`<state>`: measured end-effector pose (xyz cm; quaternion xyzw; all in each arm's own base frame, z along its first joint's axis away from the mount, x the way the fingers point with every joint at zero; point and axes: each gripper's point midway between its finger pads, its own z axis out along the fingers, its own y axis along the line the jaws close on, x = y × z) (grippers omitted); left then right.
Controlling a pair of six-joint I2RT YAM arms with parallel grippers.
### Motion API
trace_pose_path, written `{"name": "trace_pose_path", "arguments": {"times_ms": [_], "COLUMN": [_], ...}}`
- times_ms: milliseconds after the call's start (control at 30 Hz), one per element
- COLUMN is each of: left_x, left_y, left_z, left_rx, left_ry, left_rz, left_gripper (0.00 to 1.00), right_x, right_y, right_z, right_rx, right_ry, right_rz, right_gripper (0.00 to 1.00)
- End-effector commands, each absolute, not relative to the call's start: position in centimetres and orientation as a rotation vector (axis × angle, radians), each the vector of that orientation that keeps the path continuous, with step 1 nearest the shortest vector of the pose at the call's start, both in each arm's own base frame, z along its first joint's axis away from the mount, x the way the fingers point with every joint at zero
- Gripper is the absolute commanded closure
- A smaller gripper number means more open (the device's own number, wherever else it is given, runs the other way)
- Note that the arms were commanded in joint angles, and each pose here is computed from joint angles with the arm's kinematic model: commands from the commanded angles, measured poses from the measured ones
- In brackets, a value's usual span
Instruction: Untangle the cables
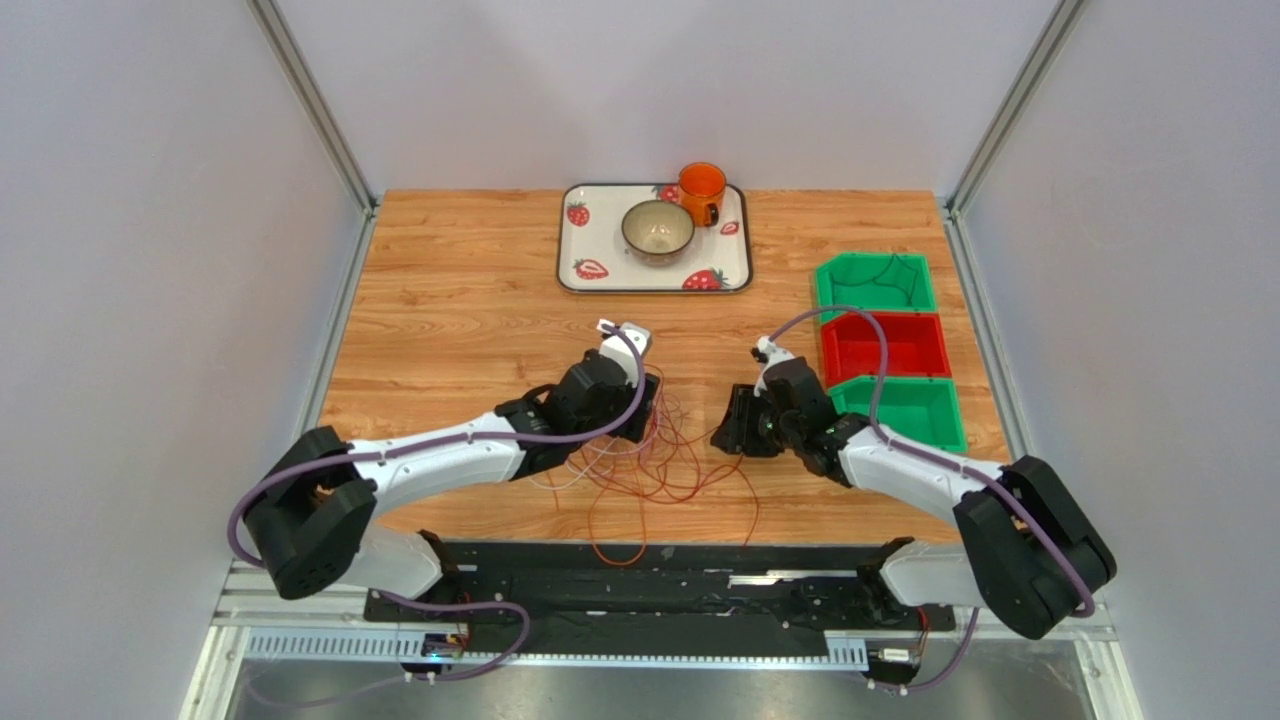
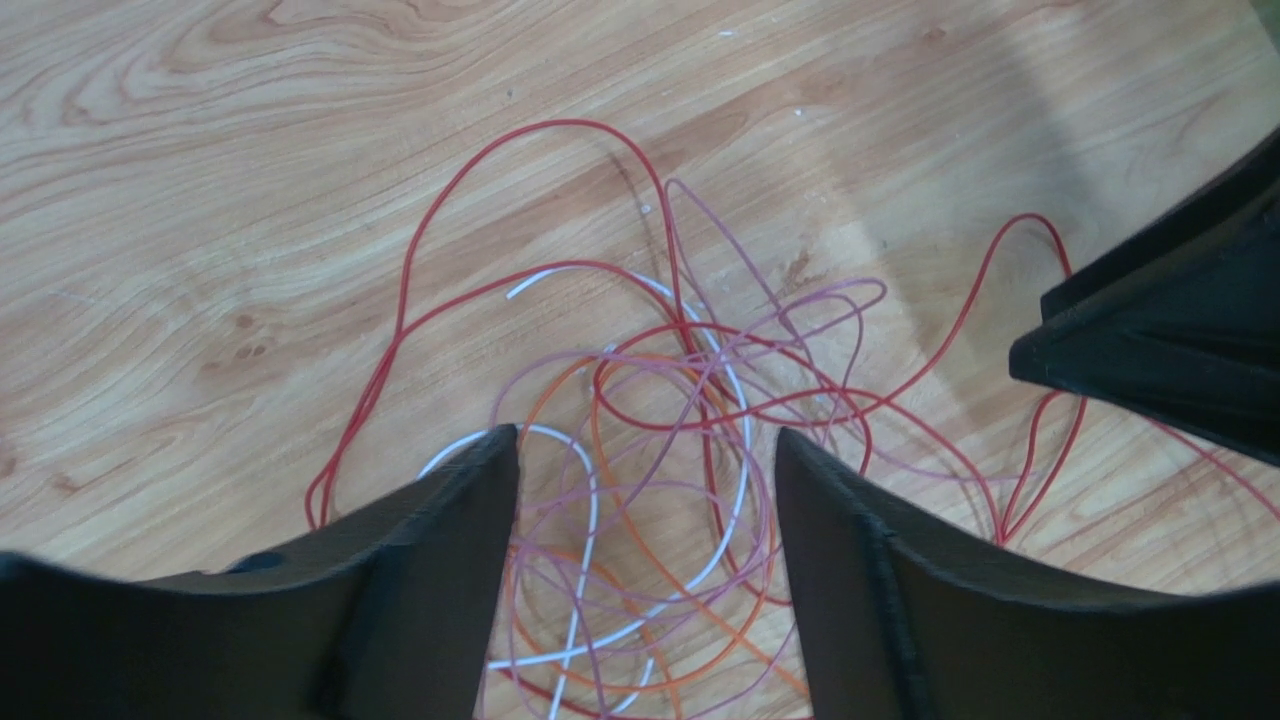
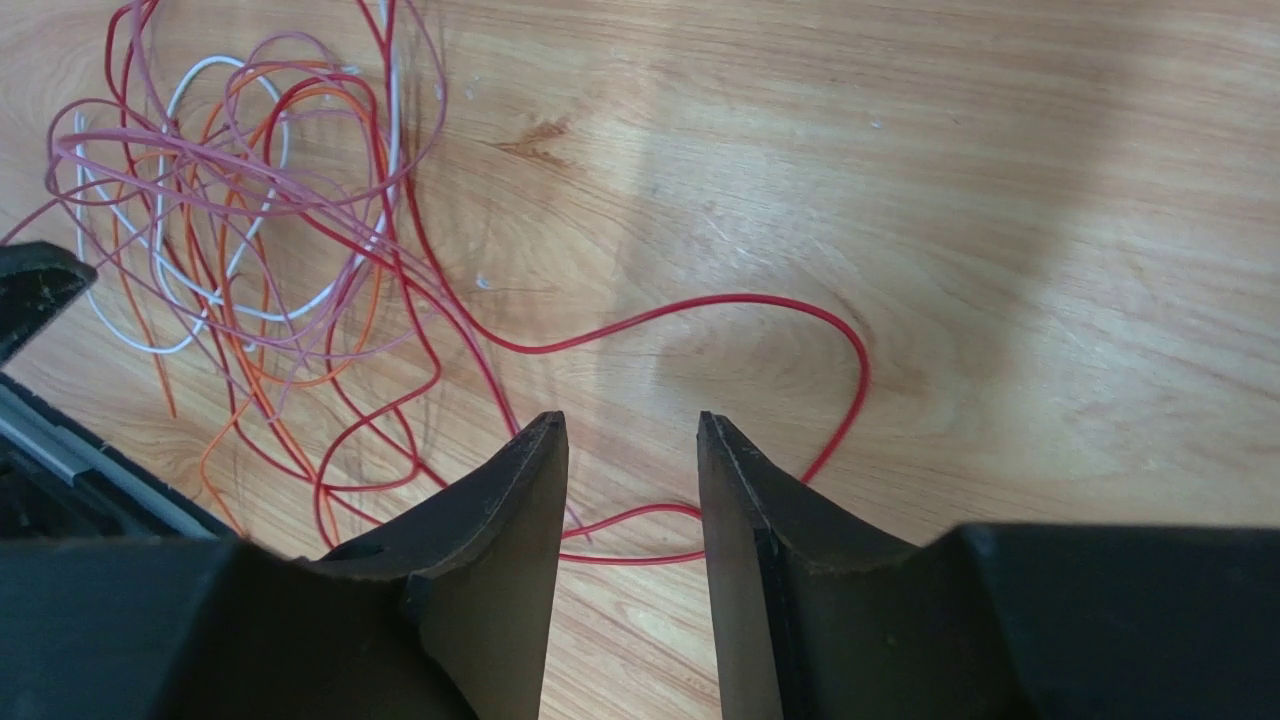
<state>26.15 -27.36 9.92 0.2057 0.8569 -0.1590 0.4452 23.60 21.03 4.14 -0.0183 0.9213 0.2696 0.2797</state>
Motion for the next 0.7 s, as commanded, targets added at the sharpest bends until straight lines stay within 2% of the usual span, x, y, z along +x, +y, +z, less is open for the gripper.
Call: {"name": "trace_pose_path", "arguments": {"times_ms": [0, 33, 67, 133, 167, 200, 233, 367, 400, 667], "left_x": [28.0, 28.1, 28.2, 28.5, 28.6, 28.9, 28.7, 29.2, 29.5, 28.3], "left_y": [-29.4, -29.4, -29.4, -29.5, -29.7, -30.0, -29.7, -29.0, -29.0, -24.8], "left_z": [12.1, 11.7, 11.5, 10.6, 10.7, 11.1, 11.0, 14.5, 16.9, 25.7], "left_rx": [0.525, 0.536, 0.543, 0.556, 0.561, 0.556, 0.564, 0.541, 0.528, 0.487], "left_ry": [2.048, 2.062, 2.072, 2.107, 2.112, 2.122, 2.146, 2.116, 2.077, 2.021], "left_rz": [-0.415, -0.402, -0.387, -0.352, -0.349, -0.346, -0.324, -0.288, -0.296, -0.204], "left_gripper": [0.37, 0.4, 0.52, 0.63, 0.85, 0.95, 1.0, 1.0, 1.0, 1.0], "right_x": [26.2, 26.2, 26.1, 26.0, 26.0, 26.0, 26.0, 25.9, 25.9, 26.1], "right_y": [21.8, 21.9, 22.0, 22.2, 22.3, 22.4, 22.4, 22.6, 22.6, 22.6], "right_z": [7.7, 7.6, 7.4, 7.4, 7.3, 7.4, 7.1, 7.1, 7.2, 6.4], "right_rx": [-0.01, -0.008, -0.012, -0.028, -0.034, -0.039, -0.04, -0.046, -0.047, -0.035], "right_ry": [2.239, 2.234, 2.239, 2.242, 2.242, 2.242, 2.25, 2.25, 2.246, 2.289], "right_rz": [0.785, 0.792, 0.797, 0.812, 0.815, 0.821, 0.821, 0.829, 0.828, 0.804], "right_gripper": [0.57, 0.57, 0.57, 0.57, 0.56, 0.56, 0.55, 0.54, 0.53, 0.52]}}
